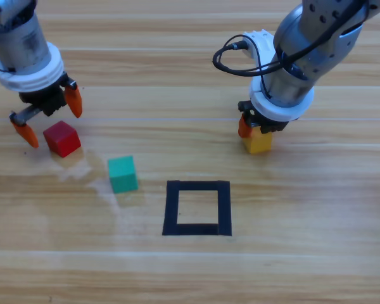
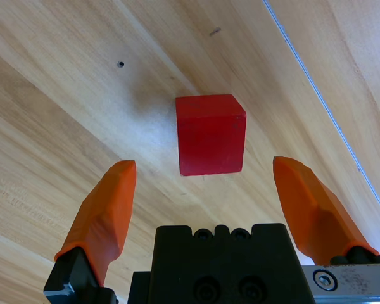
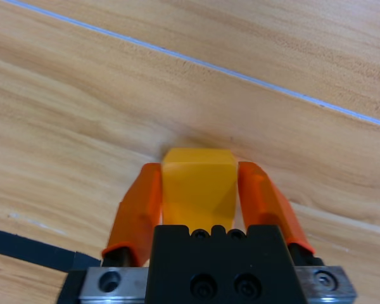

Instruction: Stack the blocks in the rectangular block: red at the bottom, yellow in the middle, green on top

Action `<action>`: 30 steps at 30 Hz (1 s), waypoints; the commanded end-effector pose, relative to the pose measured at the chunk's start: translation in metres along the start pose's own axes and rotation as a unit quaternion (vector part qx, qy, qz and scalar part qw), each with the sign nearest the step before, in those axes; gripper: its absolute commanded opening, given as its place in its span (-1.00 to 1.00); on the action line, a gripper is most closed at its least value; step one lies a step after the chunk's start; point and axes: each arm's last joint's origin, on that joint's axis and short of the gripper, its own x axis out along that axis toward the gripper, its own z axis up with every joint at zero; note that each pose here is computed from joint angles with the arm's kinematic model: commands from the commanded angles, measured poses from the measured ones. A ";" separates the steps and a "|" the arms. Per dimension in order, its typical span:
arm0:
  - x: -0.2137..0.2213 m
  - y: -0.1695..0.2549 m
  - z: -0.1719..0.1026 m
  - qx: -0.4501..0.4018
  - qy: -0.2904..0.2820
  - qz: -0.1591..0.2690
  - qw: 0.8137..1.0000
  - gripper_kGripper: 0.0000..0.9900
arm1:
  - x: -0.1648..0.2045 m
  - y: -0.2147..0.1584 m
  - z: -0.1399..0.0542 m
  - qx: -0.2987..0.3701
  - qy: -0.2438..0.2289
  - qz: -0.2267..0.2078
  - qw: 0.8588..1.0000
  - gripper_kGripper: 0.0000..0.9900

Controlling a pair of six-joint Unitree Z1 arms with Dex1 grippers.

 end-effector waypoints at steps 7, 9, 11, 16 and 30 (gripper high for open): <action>0.037 -0.013 -0.002 -0.006 0.007 0.036 0.999 0.87 | 0.040 -0.022 -0.004 0.014 0.051 -0.009 0.999 -0.73; 0.040 -0.015 -0.001 -0.004 0.009 0.038 0.999 0.87 | 0.025 -0.024 -0.003 0.016 0.043 -0.009 0.999 -0.80; 0.044 -0.016 -0.001 -0.002 0.010 0.042 0.999 0.86 | -0.001 -0.027 -0.005 0.016 0.027 -0.007 0.999 -0.87; 0.056 -0.022 0.000 0.011 0.014 0.047 0.999 0.82 | -0.095 -0.033 -0.023 0.028 -0.020 0.000 0.999 -0.87; 0.062 -0.021 0.006 0.026 0.014 0.054 0.998 0.34 | -0.194 -0.038 -0.087 0.064 -0.051 0.022 0.996 -0.87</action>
